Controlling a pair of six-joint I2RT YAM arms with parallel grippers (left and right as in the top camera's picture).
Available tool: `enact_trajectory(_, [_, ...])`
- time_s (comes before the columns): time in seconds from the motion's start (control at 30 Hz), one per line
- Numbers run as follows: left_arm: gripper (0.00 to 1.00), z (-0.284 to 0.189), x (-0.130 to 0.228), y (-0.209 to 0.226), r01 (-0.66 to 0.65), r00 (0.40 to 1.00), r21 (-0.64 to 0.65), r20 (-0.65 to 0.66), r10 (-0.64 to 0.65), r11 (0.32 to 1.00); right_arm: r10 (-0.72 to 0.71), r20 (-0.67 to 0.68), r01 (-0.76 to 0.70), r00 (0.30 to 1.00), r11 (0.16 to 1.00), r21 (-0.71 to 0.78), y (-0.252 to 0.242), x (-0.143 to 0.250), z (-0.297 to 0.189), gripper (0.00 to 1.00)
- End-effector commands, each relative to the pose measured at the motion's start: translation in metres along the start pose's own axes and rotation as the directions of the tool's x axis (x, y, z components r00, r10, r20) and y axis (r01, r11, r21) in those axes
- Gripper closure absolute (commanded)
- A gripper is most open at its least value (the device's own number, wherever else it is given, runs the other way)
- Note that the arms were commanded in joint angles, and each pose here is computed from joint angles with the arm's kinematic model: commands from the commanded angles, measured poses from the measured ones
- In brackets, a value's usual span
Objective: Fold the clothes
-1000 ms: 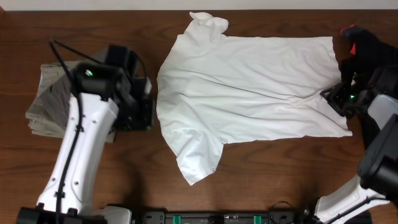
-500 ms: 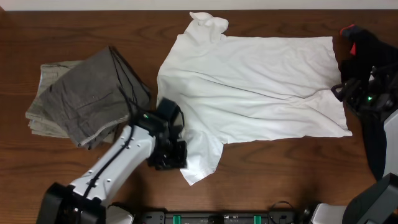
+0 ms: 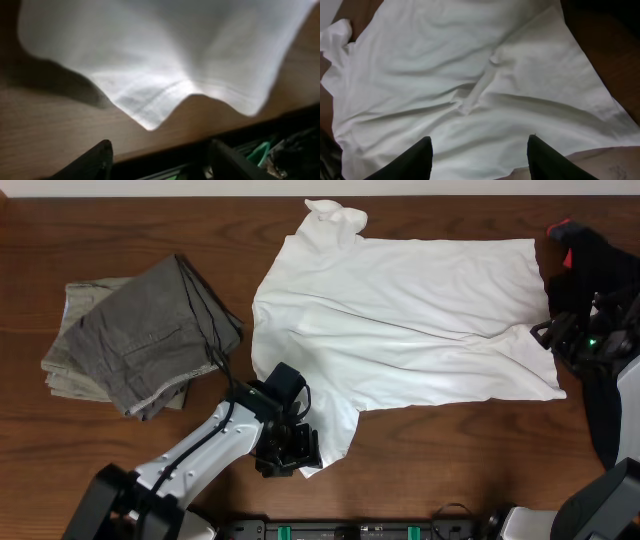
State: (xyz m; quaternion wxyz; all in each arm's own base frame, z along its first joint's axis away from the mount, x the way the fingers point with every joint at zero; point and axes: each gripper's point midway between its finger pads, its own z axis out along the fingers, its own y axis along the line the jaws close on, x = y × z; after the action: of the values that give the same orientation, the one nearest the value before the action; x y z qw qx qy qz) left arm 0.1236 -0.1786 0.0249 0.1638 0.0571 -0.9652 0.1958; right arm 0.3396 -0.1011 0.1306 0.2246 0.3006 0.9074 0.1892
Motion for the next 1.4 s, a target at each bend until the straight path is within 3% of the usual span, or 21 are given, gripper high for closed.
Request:
enact_trajectory(0.0, [0.47,0.012,0.002,0.01,0.077,0.996,-0.047,-0.047,-0.079,0.996,-0.01,0.011,0.01,1.0,1.0,0.004,-0.001,-0.003,-0.004,0.41])
enact_trajectory(0.2, [0.69,0.029,0.002,0.017,0.124,0.985,-0.076,-0.112,-0.132,0.989,-0.003,-0.002,0.003,1.0,1.0,0.007,-0.002,0.0,-0.004,0.43])
enact_trajectory(0.4, [0.78,0.032,0.001,0.017,0.135,0.983,-0.081,-0.116,-0.144,0.987,0.0,-0.011,0.0,1.0,1.0,0.009,-0.002,0.002,-0.004,0.44])
enact_trajectory(0.5, [0.94,0.031,0.0,0.016,0.134,0.983,-0.08,-0.115,-0.143,0.988,0.004,-0.018,-0.004,1.0,1.0,0.011,-0.003,0.004,-0.004,0.44])
enact_trajectory(0.7, [0.94,0.003,-0.01,0.011,0.096,0.993,-0.12,-0.053,-0.102,0.988,-0.018,-0.05,0.02,0.999,0.999,0.04,-0.009,0.013,-0.004,0.45])
enact_trajectory(0.87, [0.94,-0.063,-0.026,0.018,0.065,0.986,-0.244,0.162,-0.026,0.968,0.028,-0.102,-0.015,0.994,0.991,0.13,-0.029,0.028,0.001,0.46])
enact_trajectory(1.07, [0.94,-0.121,-0.038,-0.002,0.0,0.919,-0.207,0.386,0.081,0.978,0.105,-0.194,-0.072,0.975,0.983,0.171,-0.049,0.067,0.021,0.45])
enact_trajectory(1.37, [0.94,-0.129,-0.038,-0.002,-0.005,0.9,-0.206,0.426,0.094,0.979,0.229,-0.213,-0.144,0.95,0.925,0.35,-0.098,0.116,0.04,0.38])
